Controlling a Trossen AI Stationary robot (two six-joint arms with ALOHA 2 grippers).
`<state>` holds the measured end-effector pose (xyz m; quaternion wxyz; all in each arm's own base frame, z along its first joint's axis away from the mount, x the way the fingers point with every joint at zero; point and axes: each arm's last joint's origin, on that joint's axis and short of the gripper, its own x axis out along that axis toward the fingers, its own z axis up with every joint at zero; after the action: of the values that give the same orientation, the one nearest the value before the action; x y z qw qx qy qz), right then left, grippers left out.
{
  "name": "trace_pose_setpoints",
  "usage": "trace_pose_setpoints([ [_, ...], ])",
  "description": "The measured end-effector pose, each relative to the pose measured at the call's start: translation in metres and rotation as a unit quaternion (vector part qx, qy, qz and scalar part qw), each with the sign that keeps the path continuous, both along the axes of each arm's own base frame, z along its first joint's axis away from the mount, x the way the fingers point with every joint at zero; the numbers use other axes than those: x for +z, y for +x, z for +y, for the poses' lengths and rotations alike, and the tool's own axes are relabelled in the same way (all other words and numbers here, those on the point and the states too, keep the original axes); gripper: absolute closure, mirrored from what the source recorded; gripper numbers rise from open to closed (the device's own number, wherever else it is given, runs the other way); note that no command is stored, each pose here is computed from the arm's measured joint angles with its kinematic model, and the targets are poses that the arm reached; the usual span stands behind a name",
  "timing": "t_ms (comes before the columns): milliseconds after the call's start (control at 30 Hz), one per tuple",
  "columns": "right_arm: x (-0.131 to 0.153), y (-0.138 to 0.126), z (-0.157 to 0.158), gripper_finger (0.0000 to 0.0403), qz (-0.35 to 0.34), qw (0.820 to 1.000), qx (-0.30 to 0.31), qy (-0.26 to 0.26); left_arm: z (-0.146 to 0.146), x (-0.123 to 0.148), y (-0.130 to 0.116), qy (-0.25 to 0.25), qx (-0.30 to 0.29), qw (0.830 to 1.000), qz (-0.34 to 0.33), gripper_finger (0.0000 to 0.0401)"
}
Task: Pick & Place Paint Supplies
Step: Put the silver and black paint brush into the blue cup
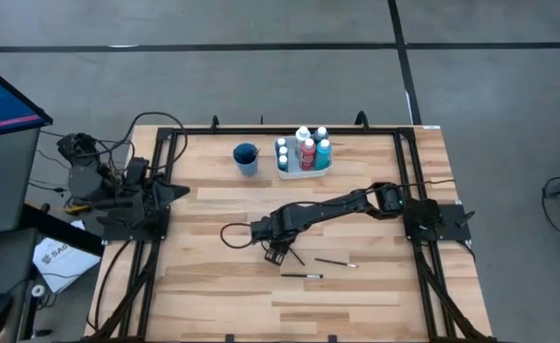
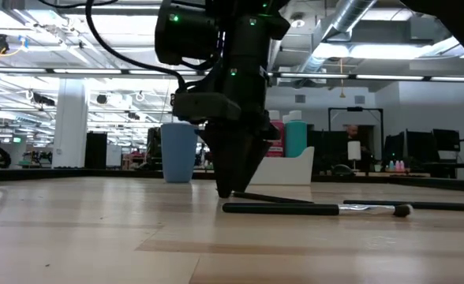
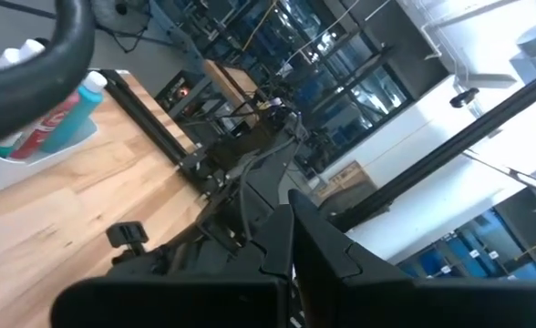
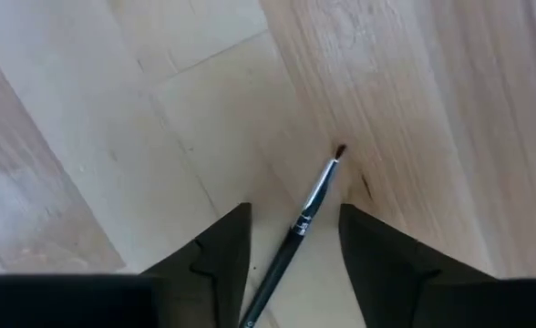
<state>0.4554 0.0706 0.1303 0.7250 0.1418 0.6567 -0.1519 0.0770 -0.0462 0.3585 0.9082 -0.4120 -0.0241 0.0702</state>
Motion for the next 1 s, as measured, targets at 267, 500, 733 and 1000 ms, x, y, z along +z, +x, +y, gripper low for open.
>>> trace_pose_setpoints([
  [267,-0.008,-0.003,-0.001,0.0367,0.029,0.999,0.001,0.019,0.004,0.000,-0.003,-0.026,0.016,1.000,-0.005,0.0401],
  [500,-0.004,0.000,-0.007,0.0396,0.030,0.999,0.016,0.029,0.022,0.004,-0.021,-0.047,0.019,0.998,-0.032,0.0401],
  [733,0.017,0.009,-0.011,0.0402,-0.018,0.999,0.041,0.023,0.032,-0.001,-0.029,-0.019,0.038,0.999,-0.018,0.0401],
  [1000,0.081,0.017,-0.020,0.0401,-0.168,0.984,0.065,0.000,0.029,-0.020,-0.026,0.012,0.034,0.999,0.015,0.0401],
])
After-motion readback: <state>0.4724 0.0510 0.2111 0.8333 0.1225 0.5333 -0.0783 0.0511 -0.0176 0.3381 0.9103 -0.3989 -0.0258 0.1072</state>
